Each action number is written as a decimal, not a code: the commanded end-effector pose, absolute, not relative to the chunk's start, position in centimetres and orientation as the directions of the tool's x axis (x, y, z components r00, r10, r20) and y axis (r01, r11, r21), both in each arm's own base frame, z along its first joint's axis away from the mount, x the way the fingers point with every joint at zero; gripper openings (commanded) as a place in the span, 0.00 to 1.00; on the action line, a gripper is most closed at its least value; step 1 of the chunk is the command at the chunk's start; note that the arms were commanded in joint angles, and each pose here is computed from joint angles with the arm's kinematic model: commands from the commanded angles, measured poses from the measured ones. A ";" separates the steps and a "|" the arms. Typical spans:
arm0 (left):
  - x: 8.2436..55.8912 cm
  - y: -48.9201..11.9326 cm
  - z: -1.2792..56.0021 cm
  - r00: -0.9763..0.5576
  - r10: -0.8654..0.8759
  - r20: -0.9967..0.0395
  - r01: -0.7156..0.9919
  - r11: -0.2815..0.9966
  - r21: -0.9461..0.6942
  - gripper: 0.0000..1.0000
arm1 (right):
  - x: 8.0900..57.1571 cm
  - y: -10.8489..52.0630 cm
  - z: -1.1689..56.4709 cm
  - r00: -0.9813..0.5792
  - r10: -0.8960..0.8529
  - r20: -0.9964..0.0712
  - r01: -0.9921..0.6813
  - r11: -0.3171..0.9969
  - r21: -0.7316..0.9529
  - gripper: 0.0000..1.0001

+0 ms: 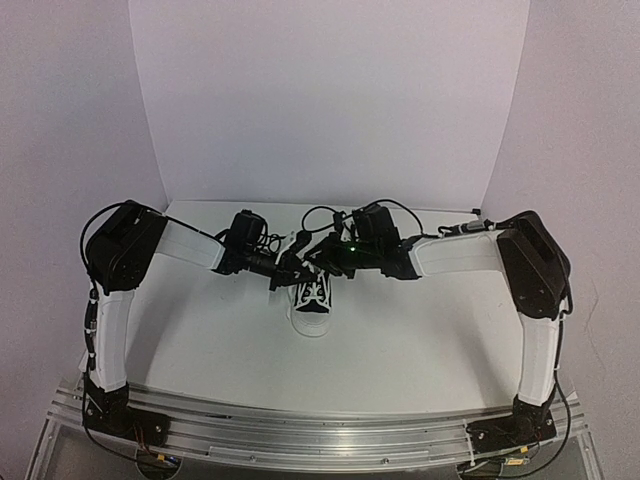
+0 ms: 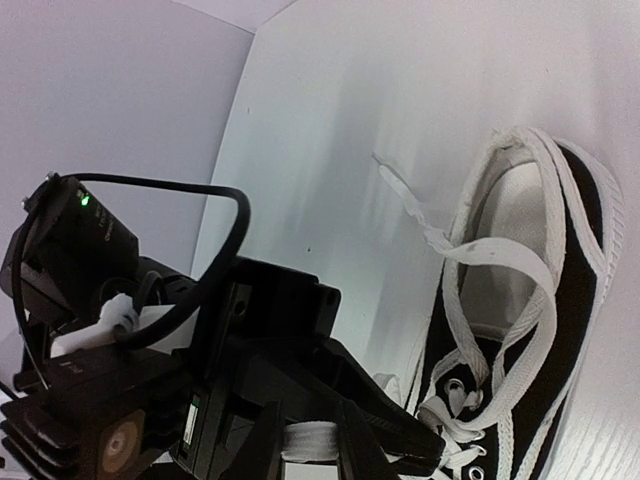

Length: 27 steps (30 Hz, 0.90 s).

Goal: Tie the shoes

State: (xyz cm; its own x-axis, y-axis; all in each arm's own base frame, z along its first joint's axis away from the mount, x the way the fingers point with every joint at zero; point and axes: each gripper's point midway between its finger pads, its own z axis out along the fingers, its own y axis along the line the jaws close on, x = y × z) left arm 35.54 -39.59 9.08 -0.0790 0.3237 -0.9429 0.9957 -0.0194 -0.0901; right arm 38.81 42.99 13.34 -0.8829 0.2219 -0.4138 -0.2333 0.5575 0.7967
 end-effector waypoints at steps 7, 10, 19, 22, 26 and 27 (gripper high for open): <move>36.0 -40.1 11.4 -0.032 0.307 -0.951 0.998 -0.035 -0.045 0.04 | 39.3 43.1 15.4 -0.853 0.231 -0.468 -0.280 0.554 0.784 0.00; 35.7 -39.6 11.9 -0.014 0.340 -0.940 0.995 -0.085 -0.045 0.43 | 39.5 42.8 16.0 -0.843 0.220 -0.491 -0.300 0.566 0.768 0.00; 33.5 -33.8 15.2 0.178 0.362 -0.915 0.944 -0.327 0.055 0.99 | 40.1 41.7 15.5 -0.828 0.196 -0.525 -0.320 0.603 0.730 0.00; 35.5 -32.1 15.8 0.139 0.365 -0.920 0.953 -0.303 0.024 0.97 | 40.1 42.0 15.9 -0.826 0.181 -0.533 -0.338 0.599 0.726 0.00; 42.3 -31.6 12.4 0.110 0.515 -0.850 0.992 -0.113 0.059 0.67 | 40.2 42.2 15.9 -0.824 0.177 -0.538 -0.344 0.598 0.724 0.00; 43.9 -31.6 11.4 0.112 0.546 -0.830 0.994 -0.056 0.097 0.67 | 40.2 42.2 15.9 -0.823 0.175 -0.540 -0.346 0.598 0.723 0.00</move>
